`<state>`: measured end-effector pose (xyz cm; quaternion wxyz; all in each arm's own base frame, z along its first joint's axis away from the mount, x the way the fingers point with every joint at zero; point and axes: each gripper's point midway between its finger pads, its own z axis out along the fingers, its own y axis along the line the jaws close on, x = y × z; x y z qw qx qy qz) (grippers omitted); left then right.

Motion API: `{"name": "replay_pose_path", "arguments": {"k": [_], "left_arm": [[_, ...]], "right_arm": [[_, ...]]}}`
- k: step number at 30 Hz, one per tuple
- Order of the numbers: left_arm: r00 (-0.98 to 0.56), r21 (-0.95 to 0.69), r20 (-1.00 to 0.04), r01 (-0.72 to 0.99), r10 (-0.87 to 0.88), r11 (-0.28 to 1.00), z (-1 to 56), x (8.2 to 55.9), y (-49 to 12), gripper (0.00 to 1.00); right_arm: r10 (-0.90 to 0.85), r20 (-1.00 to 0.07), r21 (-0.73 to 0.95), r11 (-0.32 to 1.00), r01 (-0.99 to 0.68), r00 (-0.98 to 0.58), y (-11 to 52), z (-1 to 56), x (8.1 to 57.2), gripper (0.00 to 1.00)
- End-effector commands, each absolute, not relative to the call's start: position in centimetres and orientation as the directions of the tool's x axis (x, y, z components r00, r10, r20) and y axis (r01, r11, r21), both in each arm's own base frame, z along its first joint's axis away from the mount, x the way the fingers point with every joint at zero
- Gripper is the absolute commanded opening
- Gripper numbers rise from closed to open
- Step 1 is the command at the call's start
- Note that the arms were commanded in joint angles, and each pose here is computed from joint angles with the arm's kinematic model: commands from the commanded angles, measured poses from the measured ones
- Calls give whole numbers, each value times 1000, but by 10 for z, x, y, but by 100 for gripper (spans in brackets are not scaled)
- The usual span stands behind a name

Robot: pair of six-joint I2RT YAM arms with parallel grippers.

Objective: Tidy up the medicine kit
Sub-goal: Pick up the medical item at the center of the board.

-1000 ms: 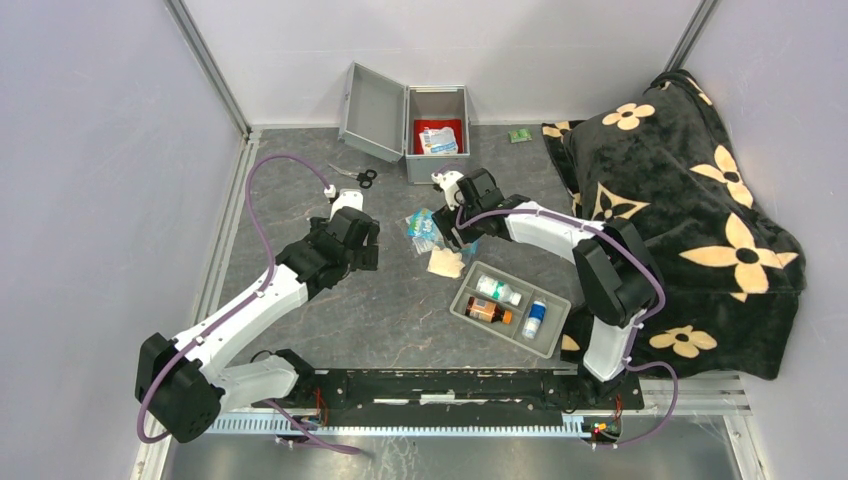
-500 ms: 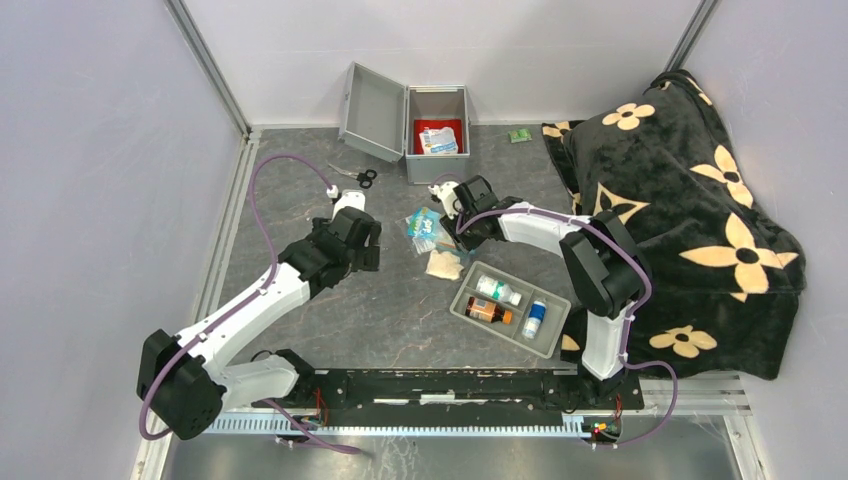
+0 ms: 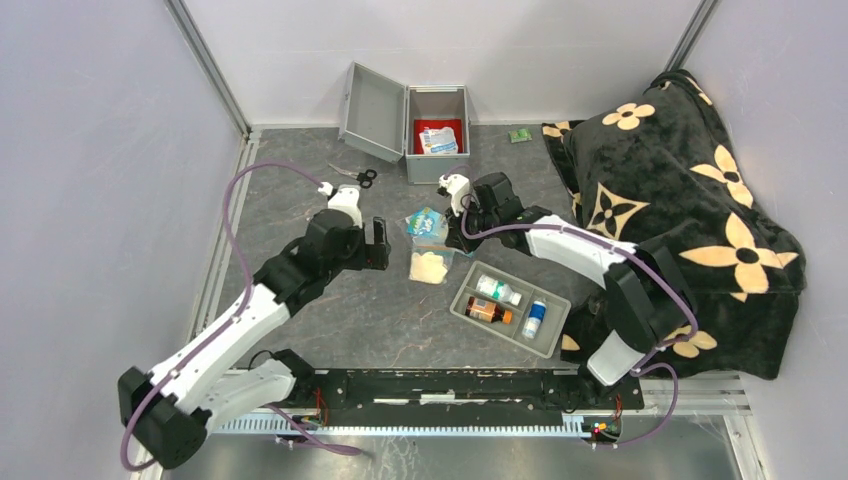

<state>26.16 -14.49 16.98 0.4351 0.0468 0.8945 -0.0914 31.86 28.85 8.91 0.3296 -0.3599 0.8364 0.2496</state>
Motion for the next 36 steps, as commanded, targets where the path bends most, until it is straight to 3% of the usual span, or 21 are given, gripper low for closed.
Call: {"name": "replay_pose_path", "arguments": {"k": [1,9,17,27,36], "left_arm": [[-479,-240,-877,364,-40,900,219,255,-173,100],[-307,-251,-950,656,-53,712,264,217,-202,100],[-150,-89,-986,845,73,527,289,190,-221,98],[0,22,-996,967,85,253,291,160,-248,98],[52,59,-998,980,44,193,309,161,-262,92]], "right_arm": [[-369,-868,196,359,-913,-331,320,156,290,0],[-270,-955,108,77,-991,-125,318,235,230,0],[-217,-976,72,-168,-983,-34,307,290,175,0],[-127,-991,8,-275,-961,28,299,333,142,0],[-113,-993,-1,-357,-934,45,304,349,118,0]]}}
